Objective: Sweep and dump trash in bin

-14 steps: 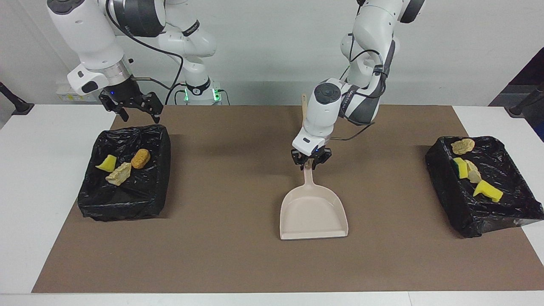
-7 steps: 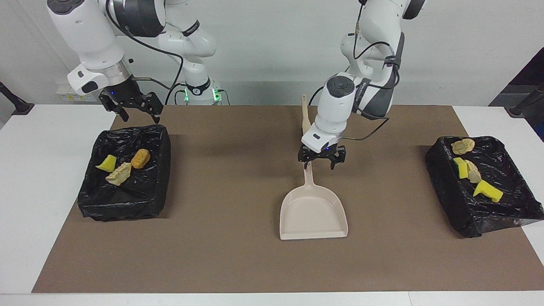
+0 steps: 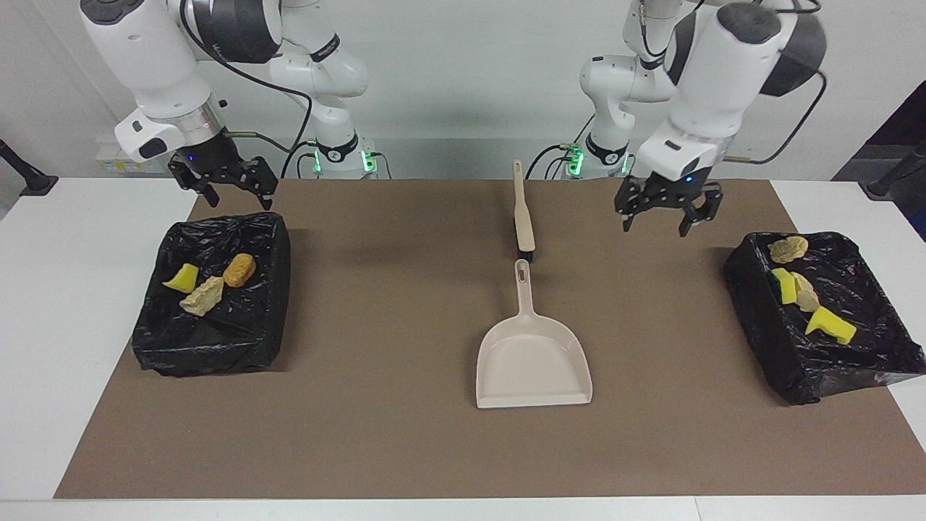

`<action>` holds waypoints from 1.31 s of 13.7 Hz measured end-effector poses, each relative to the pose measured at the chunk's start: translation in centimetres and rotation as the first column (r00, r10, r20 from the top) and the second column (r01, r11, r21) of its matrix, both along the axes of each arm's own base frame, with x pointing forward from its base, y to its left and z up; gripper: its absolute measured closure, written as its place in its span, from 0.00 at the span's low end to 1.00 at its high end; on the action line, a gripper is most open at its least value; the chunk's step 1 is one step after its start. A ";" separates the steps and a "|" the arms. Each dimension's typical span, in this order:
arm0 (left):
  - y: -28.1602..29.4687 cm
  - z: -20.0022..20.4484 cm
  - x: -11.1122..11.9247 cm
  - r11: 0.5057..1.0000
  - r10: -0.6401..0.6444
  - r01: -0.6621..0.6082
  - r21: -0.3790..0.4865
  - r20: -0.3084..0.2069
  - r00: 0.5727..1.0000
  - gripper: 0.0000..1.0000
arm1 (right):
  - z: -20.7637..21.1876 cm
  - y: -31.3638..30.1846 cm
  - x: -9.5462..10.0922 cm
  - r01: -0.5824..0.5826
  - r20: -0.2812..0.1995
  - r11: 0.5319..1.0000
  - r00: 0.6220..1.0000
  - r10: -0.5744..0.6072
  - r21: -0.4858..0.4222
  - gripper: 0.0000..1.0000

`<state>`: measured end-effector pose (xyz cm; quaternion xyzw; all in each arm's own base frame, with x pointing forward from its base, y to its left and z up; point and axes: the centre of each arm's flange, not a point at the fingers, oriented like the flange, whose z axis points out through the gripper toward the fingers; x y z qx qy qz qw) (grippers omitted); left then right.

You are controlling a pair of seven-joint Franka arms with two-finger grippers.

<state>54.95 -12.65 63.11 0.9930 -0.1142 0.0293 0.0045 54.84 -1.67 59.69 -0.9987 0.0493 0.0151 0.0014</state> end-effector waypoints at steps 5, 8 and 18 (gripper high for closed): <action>6.3 5.5 -3.1 1.000 0.006 -0.007 -0.007 -0.048 0.999 0.00 | 0.0 0.0 0.0 0.000 0.000 1.000 1.000 0.000 0.000 0.00; 6.9 7.5 -3.5 1.000 0.015 -0.015 -0.004 -0.064 0.998 0.00 | 0.0 0.0 0.0 0.000 0.000 1.000 1.000 0.000 0.000 0.00; 7.8 7.8 -2.9 0.999 0.035 -0.035 -0.003 -0.058 0.998 0.00 | 0.0 0.0 0.0 0.000 0.000 1.000 1.000 0.000 0.000 0.00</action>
